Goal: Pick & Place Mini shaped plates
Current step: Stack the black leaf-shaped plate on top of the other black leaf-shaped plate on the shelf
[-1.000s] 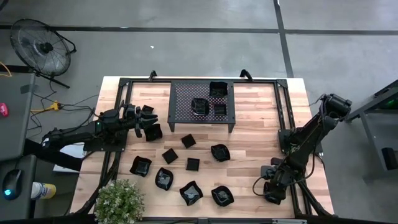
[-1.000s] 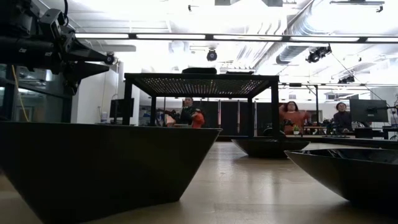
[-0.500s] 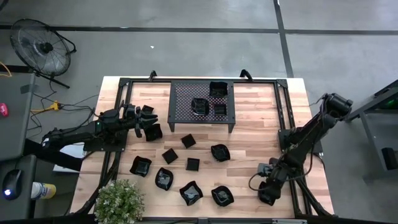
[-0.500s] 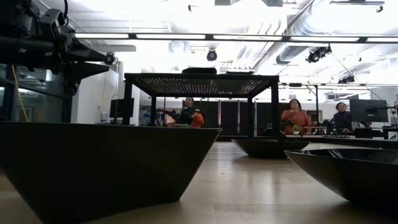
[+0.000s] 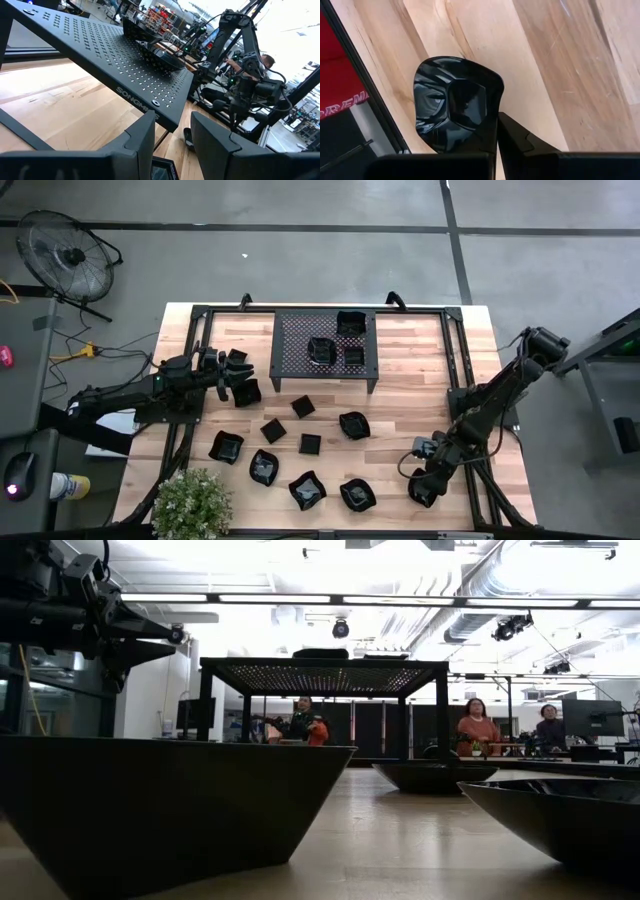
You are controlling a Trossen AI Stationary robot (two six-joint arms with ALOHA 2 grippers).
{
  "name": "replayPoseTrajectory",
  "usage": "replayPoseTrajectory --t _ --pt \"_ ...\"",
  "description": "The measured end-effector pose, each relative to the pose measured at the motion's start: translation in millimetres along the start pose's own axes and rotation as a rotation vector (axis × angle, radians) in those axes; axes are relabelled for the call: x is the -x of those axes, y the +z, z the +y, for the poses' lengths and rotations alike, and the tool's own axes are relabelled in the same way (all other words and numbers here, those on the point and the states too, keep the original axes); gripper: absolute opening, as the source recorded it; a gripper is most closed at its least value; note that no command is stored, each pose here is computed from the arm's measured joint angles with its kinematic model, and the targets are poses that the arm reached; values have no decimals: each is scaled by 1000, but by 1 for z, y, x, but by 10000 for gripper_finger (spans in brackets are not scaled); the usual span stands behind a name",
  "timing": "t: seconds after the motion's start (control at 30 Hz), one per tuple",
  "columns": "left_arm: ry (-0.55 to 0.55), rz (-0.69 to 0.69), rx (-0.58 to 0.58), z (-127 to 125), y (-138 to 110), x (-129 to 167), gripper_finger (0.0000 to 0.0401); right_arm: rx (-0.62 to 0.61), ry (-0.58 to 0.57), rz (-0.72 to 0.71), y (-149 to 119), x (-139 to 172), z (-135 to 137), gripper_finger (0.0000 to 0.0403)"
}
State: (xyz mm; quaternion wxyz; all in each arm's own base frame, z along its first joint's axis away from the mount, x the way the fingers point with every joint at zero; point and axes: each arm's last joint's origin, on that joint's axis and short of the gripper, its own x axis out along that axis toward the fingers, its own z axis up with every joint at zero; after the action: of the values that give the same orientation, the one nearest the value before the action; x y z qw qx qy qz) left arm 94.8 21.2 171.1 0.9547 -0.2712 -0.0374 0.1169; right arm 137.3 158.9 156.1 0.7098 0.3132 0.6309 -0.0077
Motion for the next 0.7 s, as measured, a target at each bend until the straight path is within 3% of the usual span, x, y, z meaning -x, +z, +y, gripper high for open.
replayPoseTrajectory --t 0.7 --pt "0 0 0 0 0 0 124 -2 -9 -18 0 0 -1 0"
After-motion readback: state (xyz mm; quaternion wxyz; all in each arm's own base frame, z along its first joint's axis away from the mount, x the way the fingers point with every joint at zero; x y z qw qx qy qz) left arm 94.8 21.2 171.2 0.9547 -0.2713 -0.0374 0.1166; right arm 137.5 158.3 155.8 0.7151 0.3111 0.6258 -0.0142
